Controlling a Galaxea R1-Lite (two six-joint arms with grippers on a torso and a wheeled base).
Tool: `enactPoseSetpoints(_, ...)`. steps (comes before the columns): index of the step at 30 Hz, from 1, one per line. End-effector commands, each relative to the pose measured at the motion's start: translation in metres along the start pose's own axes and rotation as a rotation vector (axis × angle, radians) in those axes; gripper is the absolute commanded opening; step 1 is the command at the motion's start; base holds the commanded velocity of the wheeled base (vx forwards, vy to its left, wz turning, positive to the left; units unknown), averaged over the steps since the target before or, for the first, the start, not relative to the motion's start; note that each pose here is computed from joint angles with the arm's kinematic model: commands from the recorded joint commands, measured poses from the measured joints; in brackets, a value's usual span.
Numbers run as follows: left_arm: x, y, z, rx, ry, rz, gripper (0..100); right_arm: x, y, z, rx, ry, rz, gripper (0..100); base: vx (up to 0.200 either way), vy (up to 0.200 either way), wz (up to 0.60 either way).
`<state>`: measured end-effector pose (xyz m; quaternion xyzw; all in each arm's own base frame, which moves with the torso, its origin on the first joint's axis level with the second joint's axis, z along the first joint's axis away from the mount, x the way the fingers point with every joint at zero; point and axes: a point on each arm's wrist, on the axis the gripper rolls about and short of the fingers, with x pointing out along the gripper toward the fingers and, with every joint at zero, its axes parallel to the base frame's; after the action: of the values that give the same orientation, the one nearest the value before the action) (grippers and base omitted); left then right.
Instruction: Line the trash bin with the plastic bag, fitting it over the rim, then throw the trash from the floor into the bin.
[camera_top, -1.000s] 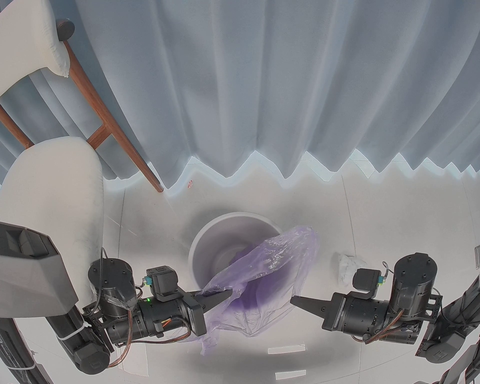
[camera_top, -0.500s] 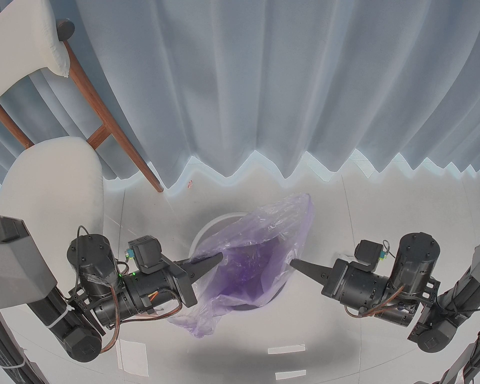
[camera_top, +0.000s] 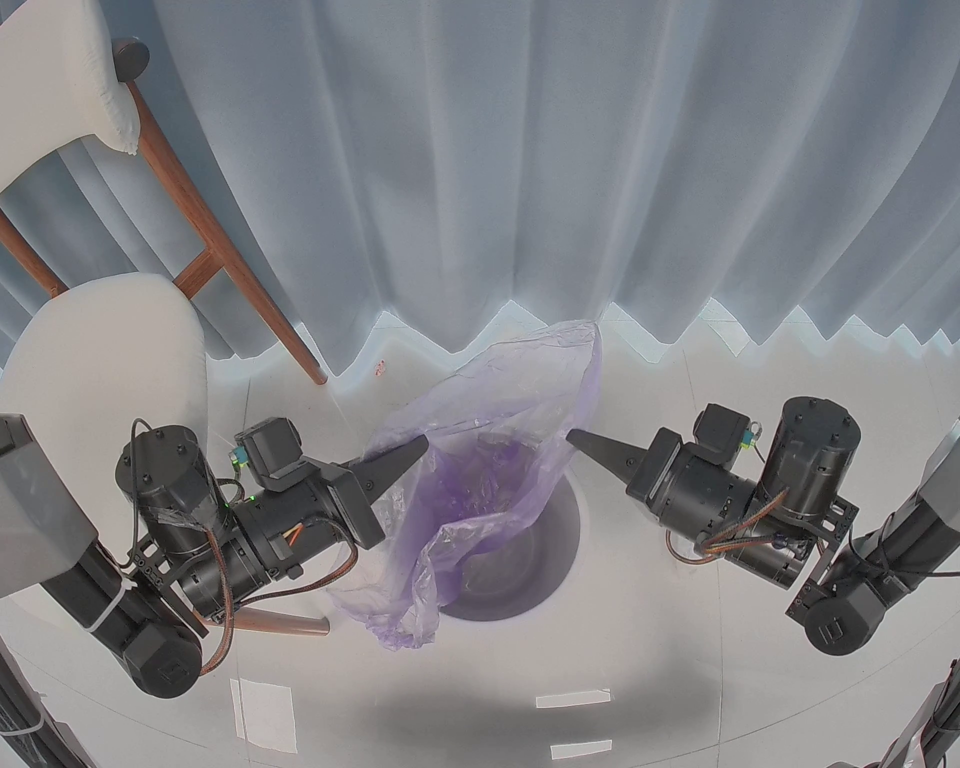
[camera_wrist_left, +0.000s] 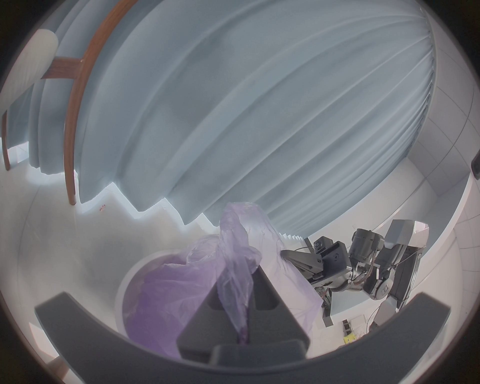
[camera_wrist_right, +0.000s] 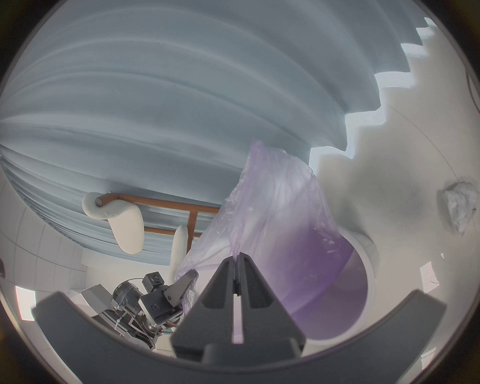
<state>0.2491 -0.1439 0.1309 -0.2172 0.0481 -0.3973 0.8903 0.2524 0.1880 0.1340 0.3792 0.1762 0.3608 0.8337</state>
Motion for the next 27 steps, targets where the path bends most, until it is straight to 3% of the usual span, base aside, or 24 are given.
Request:
enactPoseSetpoints(1,0.001,0.004,0.008,0.003,-0.032,0.009,0,0.007,-0.004,0.016,-0.007,-0.03,0.022,0,0.0,0.0,0.0)
enactPoseSetpoints(15,0.003,0.029,0.026,-0.004,-0.103,0.072,0,0.031,-0.06,0.05,-0.003,-0.102,-0.052,0,0.0,0.0,0.0)
enactPoseSetpoints(27,0.013,0.056,0.001,-0.036,-0.032,0.135,0,0.043,-0.079,0.063,-0.003,-0.128,-0.076,0,0.0,0.0,0.0)
